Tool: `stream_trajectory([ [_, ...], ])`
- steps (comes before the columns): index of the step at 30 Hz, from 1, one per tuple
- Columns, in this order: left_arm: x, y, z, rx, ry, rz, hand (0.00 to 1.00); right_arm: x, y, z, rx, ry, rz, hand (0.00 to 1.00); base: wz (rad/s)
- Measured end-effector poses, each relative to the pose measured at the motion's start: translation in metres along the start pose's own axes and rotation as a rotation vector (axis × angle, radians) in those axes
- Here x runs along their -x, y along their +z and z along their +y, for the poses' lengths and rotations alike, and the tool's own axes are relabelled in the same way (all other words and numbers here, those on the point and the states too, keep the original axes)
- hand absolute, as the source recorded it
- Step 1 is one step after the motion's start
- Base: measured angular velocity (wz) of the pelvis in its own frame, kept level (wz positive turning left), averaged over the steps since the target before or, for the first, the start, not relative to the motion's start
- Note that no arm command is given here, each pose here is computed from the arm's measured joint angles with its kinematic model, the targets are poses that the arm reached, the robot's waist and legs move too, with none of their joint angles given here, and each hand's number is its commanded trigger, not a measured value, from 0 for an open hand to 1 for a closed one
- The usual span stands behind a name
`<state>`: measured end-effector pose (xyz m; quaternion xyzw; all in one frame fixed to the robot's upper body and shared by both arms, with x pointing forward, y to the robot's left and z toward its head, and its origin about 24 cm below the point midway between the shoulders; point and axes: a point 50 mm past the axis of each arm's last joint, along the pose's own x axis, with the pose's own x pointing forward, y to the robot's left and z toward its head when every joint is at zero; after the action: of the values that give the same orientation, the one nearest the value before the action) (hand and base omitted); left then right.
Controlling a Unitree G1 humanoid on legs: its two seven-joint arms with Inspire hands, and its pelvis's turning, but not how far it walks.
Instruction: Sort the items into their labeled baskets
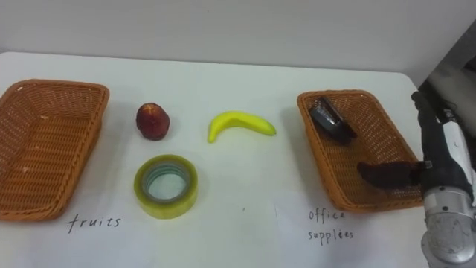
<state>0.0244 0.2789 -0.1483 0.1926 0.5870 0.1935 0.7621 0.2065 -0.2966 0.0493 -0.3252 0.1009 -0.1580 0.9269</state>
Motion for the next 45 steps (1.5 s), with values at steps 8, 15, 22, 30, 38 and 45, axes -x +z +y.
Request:
stream_trajectory([
  [8, 0.001, -0.004, -0.001, -0.022, 0.002, 0.006, 0.0, 0.0, 0.016, -0.005, -0.024, -0.026, -0.068, 0.0, -0.01],
  [15, 0.001, -0.008, -0.005, -0.029, -0.011, 0.027, 0.0, -0.001, 0.041, -0.006, -0.113, -0.052, -0.188, 0.0, -0.04],
  [22, 0.001, -0.009, -0.01, -0.044, -0.029, 0.048, 0.0, -0.006, 0.056, 0.003, -0.141, -0.019, -0.251, 0.0, 0.04],
  [30, -0.001, -0.002, -0.012, -0.055, -0.036, 0.03, 0.0, -0.014, 0.083, 0.012, -0.235, 0.01, -0.339, 0.0, 0.0],
  [38, -0.002, 0.01, -0.015, -0.069, -0.045, -0.004, 0.0, -0.017, 0.1, 0.019, -0.274, 0.04, -0.394, 0.0, 0.04],
  [45, 0.0, 0.004, -0.018, -0.115, -0.051, 0.004, 0.0, -0.012, 0.106, 0.044, -0.29, 0.155, -0.406, 0.0, 0.04],
])
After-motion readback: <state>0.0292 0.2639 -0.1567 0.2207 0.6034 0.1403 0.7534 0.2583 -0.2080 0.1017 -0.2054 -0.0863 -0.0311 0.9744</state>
